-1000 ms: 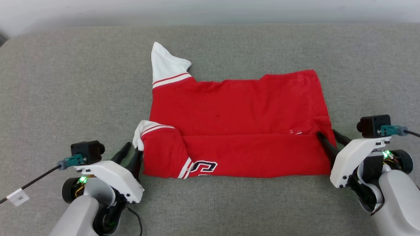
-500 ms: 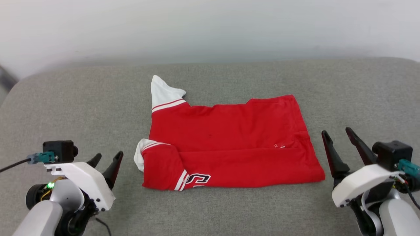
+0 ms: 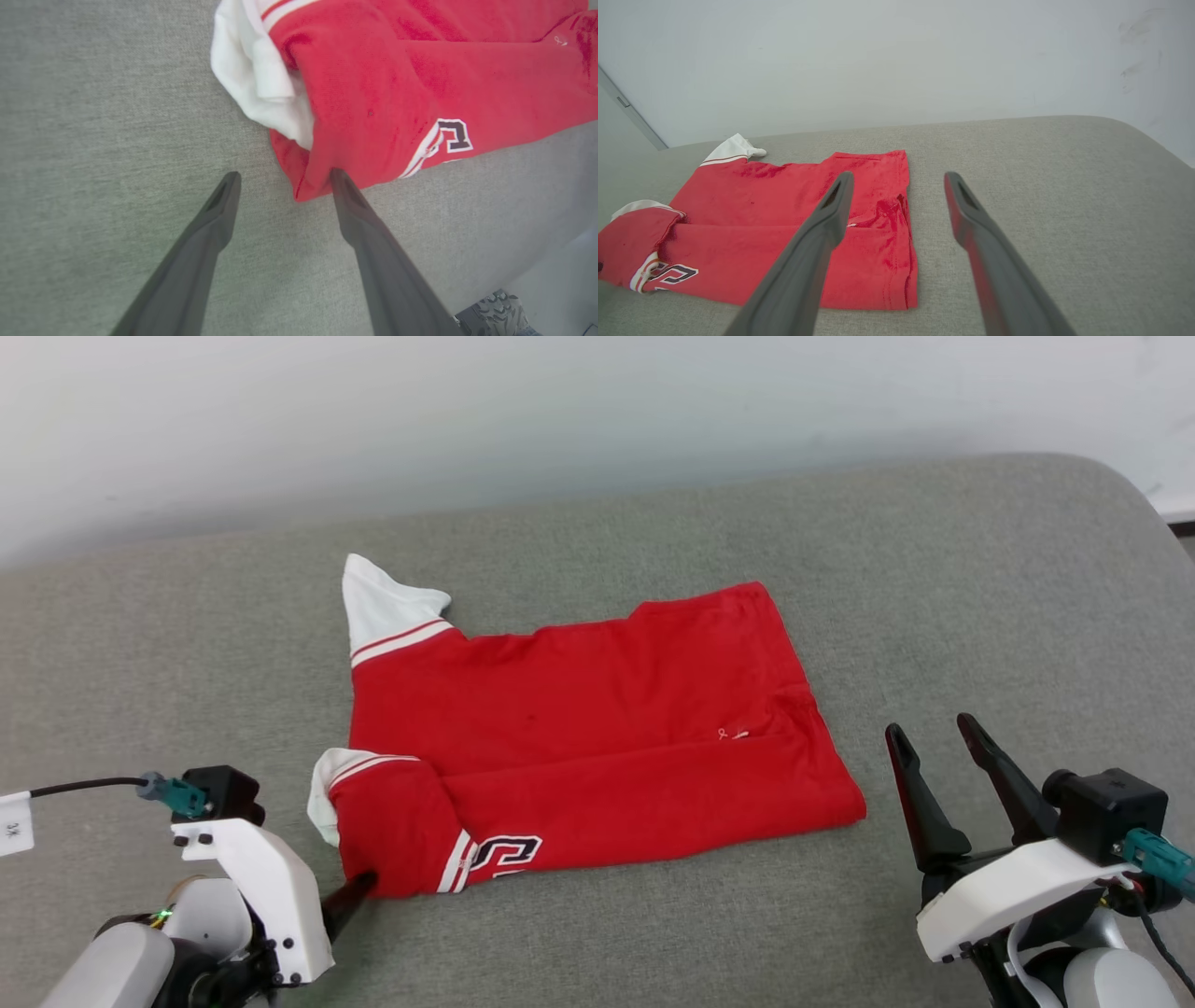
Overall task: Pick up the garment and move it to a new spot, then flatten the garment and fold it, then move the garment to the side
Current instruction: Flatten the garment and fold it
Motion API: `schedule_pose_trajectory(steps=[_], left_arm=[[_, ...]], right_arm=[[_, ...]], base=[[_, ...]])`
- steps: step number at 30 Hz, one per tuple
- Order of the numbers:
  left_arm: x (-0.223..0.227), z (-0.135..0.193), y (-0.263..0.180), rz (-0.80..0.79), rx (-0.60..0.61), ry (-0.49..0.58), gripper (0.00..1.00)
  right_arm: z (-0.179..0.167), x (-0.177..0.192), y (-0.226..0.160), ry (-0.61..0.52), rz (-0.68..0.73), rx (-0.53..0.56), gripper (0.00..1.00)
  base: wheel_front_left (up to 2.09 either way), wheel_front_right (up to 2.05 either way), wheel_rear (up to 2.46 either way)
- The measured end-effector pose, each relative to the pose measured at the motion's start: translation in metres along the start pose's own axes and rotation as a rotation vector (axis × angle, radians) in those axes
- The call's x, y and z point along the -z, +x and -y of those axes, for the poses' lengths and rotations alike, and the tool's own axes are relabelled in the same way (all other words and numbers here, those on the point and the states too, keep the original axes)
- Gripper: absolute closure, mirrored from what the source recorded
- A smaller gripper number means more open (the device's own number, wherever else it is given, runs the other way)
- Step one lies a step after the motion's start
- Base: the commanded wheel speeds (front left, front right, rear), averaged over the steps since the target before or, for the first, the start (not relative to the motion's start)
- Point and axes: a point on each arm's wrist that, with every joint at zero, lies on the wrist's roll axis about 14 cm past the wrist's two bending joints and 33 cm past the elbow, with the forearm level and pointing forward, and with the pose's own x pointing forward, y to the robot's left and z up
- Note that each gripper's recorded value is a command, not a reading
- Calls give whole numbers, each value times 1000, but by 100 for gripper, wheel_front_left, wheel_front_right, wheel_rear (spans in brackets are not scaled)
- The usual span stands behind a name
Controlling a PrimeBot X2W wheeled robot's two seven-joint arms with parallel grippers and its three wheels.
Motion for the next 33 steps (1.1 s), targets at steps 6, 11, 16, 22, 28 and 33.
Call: schedule_pose_trajectory(steps=[6, 11, 16, 22, 28, 33], left_arm=[[12, 6, 29, -90, 38, -23, 0], [17, 10, 45, -123, 61, -21, 34], [17, 13, 52, -97, 79, -54, 100], [13, 19, 53, -37, 100, -86, 100], [3, 19, 41, 38, 97, -83, 100], [-4, 16, 28, 89, 85, -62, 100]], right_arm=[[16, 15, -1, 12, -54, 49, 0], [32, 21, 1, 15, -87, 86, 0], [50, 26, 4, 11, -150, 122, 0], [59, 46, 7, 48, -317, 126, 0], [54, 86, 11, 74, -616, 67, 0], [28, 110, 23, 82, -798, -26, 0]], base=[[0, 0, 0], [0, 0, 0], [0, 0, 0], [0, 0, 0], [0, 0, 0], [0, 0, 0]])
